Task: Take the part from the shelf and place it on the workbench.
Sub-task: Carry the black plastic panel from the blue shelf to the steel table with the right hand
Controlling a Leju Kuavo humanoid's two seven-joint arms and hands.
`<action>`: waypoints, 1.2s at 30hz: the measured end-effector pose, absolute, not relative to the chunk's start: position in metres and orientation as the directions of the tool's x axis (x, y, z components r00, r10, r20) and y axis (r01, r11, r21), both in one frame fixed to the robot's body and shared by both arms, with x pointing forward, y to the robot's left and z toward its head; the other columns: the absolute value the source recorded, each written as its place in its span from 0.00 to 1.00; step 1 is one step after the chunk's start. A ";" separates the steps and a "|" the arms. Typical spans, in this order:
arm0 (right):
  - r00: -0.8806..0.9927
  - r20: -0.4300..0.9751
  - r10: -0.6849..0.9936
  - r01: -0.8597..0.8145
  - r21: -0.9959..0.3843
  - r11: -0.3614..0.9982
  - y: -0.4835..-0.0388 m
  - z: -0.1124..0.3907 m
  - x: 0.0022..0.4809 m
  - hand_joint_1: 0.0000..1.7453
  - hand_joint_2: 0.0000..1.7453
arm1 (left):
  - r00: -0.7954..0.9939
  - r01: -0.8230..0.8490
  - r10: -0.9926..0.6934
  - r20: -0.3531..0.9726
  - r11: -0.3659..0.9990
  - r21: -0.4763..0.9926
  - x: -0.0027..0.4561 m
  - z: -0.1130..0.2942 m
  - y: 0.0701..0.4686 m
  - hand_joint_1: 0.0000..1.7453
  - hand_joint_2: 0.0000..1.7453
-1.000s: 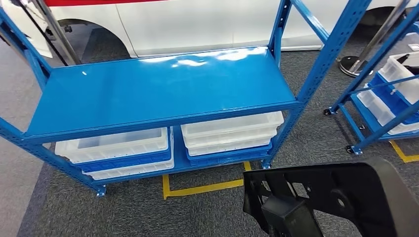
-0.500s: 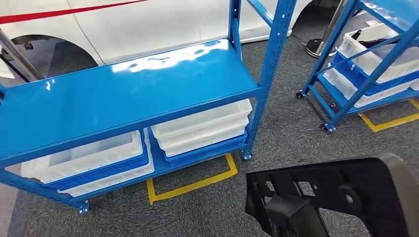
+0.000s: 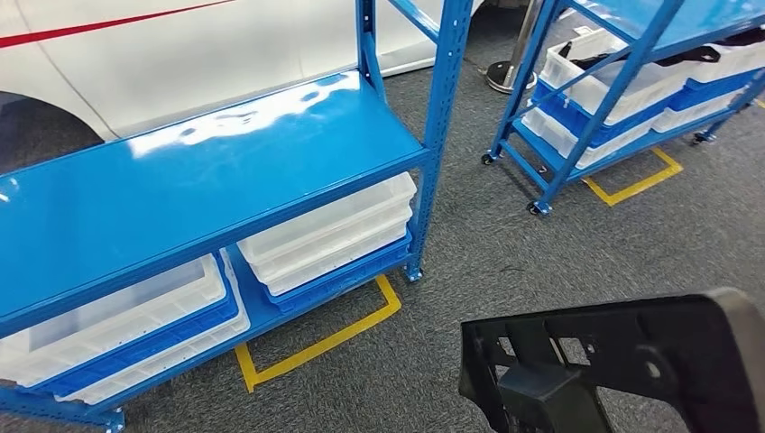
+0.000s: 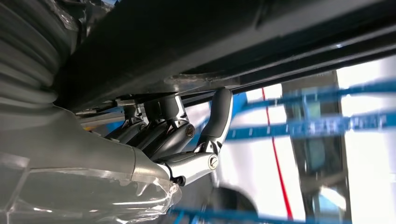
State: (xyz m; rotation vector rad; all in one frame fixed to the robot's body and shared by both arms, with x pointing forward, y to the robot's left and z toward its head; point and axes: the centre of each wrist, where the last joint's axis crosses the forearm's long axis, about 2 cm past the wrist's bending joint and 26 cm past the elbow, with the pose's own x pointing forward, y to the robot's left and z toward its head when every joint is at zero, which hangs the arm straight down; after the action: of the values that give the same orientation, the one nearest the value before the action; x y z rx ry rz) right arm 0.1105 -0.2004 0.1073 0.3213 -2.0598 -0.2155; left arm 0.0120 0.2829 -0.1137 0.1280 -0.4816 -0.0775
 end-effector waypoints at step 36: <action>-0.490 0.828 -0.273 -0.035 0.294 0.955 -0.208 0.113 0.107 1.00 1.00 | 0.876 0.068 -0.123 0.467 0.989 0.133 0.015 -0.113 0.278 0.00 0.00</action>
State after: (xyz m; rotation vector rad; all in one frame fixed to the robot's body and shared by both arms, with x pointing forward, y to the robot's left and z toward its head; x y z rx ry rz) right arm 0.1069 -0.2081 0.1133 0.2186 -2.0705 -0.2899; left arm 0.0148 0.2783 -0.1135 0.1138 -0.4937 -0.0994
